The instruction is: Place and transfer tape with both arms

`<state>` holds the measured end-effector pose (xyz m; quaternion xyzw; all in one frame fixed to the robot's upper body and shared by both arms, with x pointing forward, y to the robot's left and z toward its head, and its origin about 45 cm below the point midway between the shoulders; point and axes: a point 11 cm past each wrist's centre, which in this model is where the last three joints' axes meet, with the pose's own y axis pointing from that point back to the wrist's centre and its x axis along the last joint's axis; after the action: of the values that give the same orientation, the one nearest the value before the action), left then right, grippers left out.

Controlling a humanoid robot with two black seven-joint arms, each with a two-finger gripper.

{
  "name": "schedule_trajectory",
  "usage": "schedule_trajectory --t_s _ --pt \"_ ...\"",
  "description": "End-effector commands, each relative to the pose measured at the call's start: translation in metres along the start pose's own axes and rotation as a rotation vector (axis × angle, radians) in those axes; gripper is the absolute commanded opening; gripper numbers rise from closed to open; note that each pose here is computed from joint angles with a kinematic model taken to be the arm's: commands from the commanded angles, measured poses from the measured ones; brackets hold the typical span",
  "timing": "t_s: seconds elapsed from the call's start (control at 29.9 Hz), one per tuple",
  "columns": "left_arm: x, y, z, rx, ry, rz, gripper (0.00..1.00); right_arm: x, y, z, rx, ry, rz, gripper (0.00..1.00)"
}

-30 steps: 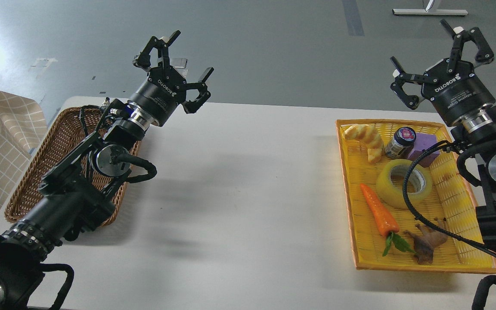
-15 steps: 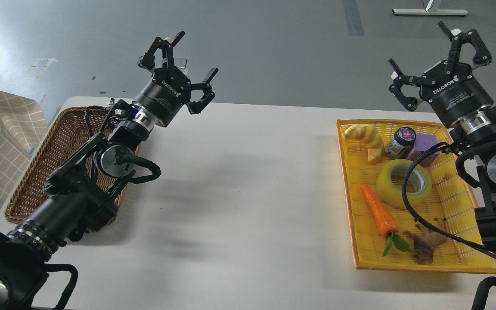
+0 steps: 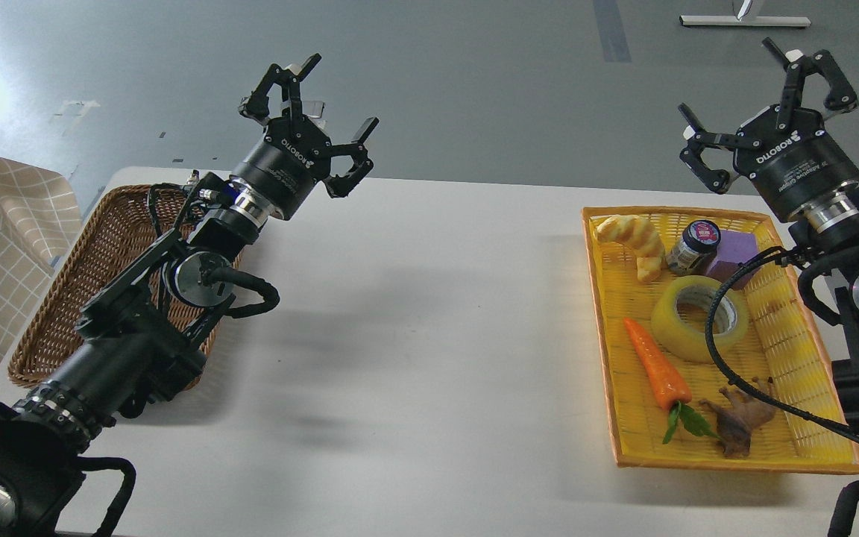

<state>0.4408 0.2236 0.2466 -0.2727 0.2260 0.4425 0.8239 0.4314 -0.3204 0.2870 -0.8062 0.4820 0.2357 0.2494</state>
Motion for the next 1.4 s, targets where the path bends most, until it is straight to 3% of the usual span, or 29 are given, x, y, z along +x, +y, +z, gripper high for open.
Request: schedule_trajectory --t_s 0.0,0.57,1.1,1.37 --pt "0.0 0.0 0.0 0.001 -0.001 0.0 1.0 0.005 0.005 -0.005 -0.03 0.054 0.018 1.0" --pt "0.0 0.0 -0.001 0.005 -0.004 -0.001 1.0 0.019 0.031 -0.059 -0.201 0.425 0.094 1.0" --pt "-0.002 0.0 -0.002 0.007 -0.003 -0.007 1.0 0.0 0.041 -0.103 -0.374 1.034 0.158 1.0" --pt "-0.003 -0.001 -0.002 0.007 -0.003 -0.01 1.0 -0.005 0.047 -0.082 -0.528 1.4 0.167 1.0"
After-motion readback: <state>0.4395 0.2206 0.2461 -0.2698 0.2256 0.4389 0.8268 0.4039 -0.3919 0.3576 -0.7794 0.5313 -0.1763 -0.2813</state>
